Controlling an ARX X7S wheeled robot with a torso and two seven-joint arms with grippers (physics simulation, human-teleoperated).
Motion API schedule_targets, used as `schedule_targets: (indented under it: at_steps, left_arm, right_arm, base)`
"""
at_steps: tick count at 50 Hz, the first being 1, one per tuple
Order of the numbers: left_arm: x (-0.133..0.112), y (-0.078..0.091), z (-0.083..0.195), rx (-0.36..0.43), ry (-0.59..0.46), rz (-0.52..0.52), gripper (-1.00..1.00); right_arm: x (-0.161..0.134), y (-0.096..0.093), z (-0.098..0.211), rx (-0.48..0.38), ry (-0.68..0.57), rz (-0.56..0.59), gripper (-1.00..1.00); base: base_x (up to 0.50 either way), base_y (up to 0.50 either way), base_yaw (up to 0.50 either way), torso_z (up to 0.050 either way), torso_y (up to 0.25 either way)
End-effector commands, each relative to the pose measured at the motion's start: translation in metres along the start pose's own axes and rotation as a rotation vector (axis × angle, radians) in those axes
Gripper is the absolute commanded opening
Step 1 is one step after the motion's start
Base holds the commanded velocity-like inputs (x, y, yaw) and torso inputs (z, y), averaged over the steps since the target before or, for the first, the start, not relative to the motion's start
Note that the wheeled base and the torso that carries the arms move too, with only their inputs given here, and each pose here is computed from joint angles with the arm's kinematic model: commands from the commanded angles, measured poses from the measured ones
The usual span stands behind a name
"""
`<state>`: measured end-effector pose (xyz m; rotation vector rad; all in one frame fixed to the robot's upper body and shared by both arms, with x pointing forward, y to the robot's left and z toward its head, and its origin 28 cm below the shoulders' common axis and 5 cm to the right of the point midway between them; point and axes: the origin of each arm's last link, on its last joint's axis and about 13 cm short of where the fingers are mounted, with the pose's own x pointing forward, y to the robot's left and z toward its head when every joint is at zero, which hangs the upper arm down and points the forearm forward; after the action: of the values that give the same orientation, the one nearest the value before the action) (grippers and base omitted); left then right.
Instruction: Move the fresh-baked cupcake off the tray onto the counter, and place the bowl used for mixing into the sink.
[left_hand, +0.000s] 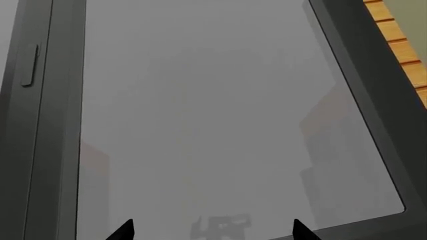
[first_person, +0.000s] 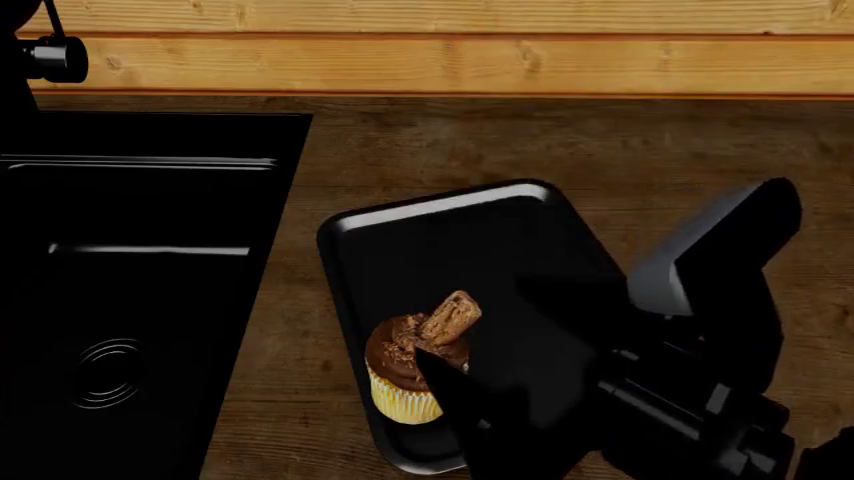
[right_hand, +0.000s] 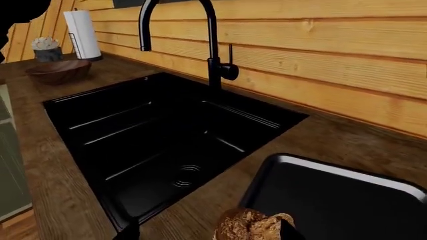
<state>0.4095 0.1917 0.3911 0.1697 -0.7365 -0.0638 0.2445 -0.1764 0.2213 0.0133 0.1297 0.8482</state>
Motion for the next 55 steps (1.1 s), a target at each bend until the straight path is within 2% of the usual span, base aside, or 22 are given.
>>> schedule_targets:
  at_steps: [1,8,17,31,42,43,44,45,50,55]
  left_arm:
    - [0.000,0.000,0.001,0.000,-0.001,-0.001,1.00]
    - [0.000,0.000,0.000,0.001,-0.005,0.001,1.00]
    - [0.001,0.001,0.003,-0.002,-0.007,0.007,1.00]
    - [0.001,0.000,0.003,-0.006,-0.011,0.003,1.00]
    - [0.000,0.001,0.002,-0.010,-0.013,0.003,1.00]
    - [-0.001,0.000,0.001,-0.010,-0.013,0.001,1.00]
    - [0.000,0.000,0.003,-0.011,-0.014,0.002,1.00]
    - [0.001,0.000,0.004,-0.010,-0.014,0.003,1.00]
    - [-0.001,0.001,0.002,-0.010,-0.016,0.004,1.00]
    - [-0.001,0.001,0.004,-0.008,-0.016,0.007,1.00]
  right_arm:
    - [-0.001,0.000,-0.004,-0.011,0.017,-0.028,1.00]
    - [-0.002,0.000,-0.003,-0.012,0.045,-0.022,1.00]
    - [0.012,0.000,-0.006,0.000,0.078,0.059,1.00]
    - [0.012,0.007,-0.021,0.041,0.143,0.068,1.00]
    - [0.006,0.007,-0.027,0.060,0.166,0.014,1.00]
    - [0.020,-0.011,-0.026,0.041,0.186,0.012,1.00]
    - [0.038,-0.028,-0.022,0.016,0.099,0.012,1.00]
    - [0.038,-0.029,-0.021,0.052,0.202,0.003,1.00]
    - [0.034,-0.032,-0.032,0.055,0.162,-0.026,1.00]
    - [0.043,-0.038,-0.034,0.069,0.152,-0.033,1.00]
  base:
    - [0.00,0.00,0.00,0.000,0.000]
    - [0.00,0.00,0.00,0.000,0.000]
    - [0.00,0.00,0.00,0.000,0.000]
    - [0.00,0.00,0.00,0.000,0.000]
    - [0.00,0.00,0.00,0.000,0.000]
    - [0.00,0.00,0.00,0.000,0.000]
    - [0.00,0.00,0.00,0.000,0.000]
    - [0.00,0.00,0.00,0.000,0.000]
    - [0.00,0.00,0.00,0.000,0.000]
    - [0.00,0.00,0.00,0.000,0.000]
